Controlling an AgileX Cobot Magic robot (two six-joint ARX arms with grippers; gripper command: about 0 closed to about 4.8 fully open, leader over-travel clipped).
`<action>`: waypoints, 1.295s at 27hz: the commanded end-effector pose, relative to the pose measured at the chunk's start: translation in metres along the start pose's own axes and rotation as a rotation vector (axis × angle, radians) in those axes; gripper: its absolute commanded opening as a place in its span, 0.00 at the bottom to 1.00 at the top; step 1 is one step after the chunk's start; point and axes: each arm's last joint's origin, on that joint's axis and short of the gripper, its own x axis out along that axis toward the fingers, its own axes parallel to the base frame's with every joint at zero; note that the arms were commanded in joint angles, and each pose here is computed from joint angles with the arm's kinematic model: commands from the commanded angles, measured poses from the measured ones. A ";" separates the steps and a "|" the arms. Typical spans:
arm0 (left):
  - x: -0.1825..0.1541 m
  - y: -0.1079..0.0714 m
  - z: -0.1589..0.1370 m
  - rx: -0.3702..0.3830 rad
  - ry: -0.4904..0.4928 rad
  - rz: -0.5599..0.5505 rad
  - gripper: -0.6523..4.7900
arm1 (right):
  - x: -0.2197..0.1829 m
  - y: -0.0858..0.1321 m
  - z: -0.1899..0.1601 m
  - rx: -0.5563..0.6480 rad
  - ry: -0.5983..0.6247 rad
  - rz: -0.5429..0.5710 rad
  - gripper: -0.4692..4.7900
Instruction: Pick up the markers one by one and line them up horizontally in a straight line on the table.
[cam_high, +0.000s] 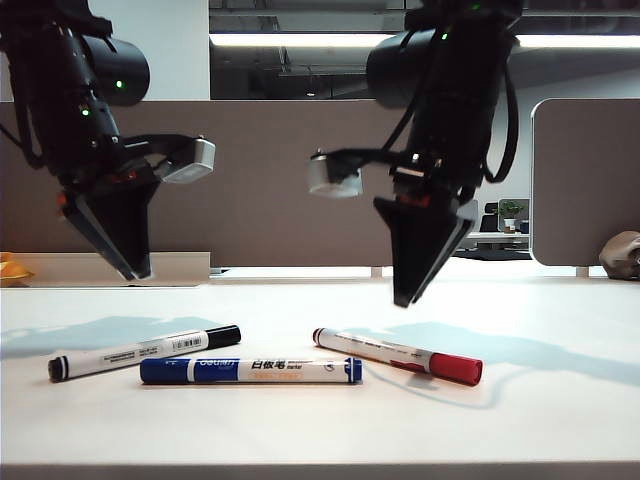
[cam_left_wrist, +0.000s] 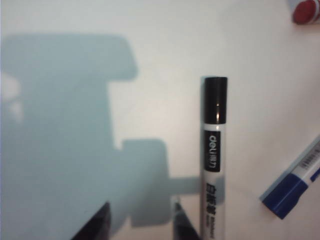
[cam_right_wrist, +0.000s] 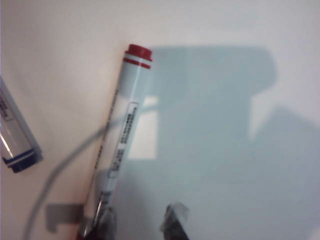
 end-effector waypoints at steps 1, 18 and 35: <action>0.008 0.001 -0.001 -0.003 0.006 -0.047 0.40 | 0.005 -0.001 0.003 -0.001 -0.018 0.015 0.33; 0.025 -0.007 -0.002 -0.005 0.028 -0.168 0.47 | 0.012 0.004 0.007 0.047 -0.057 0.104 0.33; 0.058 -0.013 -0.029 -0.013 0.159 -0.061 0.47 | 0.028 0.017 0.004 0.030 0.009 0.089 0.33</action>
